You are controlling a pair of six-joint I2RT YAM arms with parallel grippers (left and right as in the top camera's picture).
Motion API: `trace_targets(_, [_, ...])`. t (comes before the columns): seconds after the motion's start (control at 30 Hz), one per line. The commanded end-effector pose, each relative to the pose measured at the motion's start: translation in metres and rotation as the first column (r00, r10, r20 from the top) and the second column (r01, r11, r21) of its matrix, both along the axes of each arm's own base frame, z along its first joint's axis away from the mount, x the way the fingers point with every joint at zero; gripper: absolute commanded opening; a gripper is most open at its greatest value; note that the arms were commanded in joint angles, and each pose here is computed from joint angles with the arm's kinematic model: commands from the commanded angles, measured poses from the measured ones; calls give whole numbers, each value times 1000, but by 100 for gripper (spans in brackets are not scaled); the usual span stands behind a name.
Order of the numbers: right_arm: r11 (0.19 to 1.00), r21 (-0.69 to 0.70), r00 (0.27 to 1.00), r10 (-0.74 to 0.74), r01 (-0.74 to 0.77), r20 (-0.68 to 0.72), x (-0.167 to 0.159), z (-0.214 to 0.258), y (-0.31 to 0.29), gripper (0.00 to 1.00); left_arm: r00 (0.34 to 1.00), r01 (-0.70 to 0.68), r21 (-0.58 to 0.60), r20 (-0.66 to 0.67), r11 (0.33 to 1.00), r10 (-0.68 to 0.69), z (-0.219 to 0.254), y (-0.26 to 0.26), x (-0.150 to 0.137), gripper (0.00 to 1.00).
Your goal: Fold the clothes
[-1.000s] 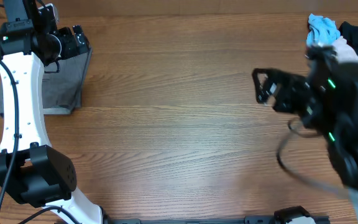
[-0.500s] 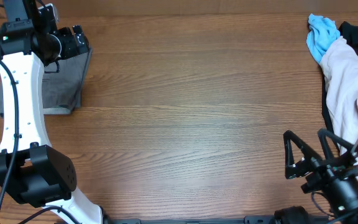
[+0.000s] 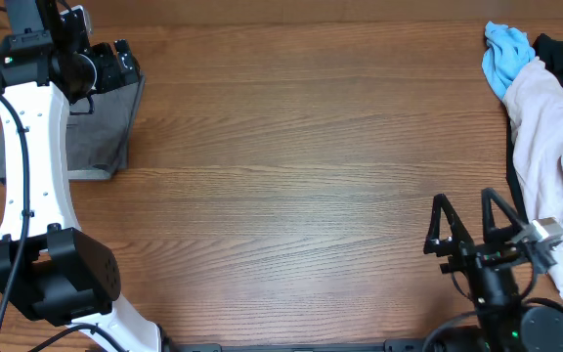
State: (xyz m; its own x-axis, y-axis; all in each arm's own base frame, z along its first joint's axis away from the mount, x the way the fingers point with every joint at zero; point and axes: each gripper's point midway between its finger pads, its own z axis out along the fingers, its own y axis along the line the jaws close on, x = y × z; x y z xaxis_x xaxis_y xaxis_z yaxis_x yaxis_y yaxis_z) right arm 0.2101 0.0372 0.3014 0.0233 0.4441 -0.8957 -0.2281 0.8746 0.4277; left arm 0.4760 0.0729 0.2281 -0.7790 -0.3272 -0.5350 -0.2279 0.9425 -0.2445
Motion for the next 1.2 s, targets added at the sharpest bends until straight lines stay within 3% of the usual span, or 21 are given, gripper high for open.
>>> trace_targets(0.0, [1000,1,1000,-16,16,23,4,-14,-3,100,1000,0,-1,-9,1000,0,-3,-3,0,100])
trace_targets(0.47, [992,1,989,-123,123,76,29,-63,-19,100,1000,0,-1,-9,1000,0,-3,-3,0,100])
trace_targets(1.17, [953,-292,992,-103,77,-72,35,-129,-11,100,1000,0,-1,-9,1000,0,-3,-3,0,100])
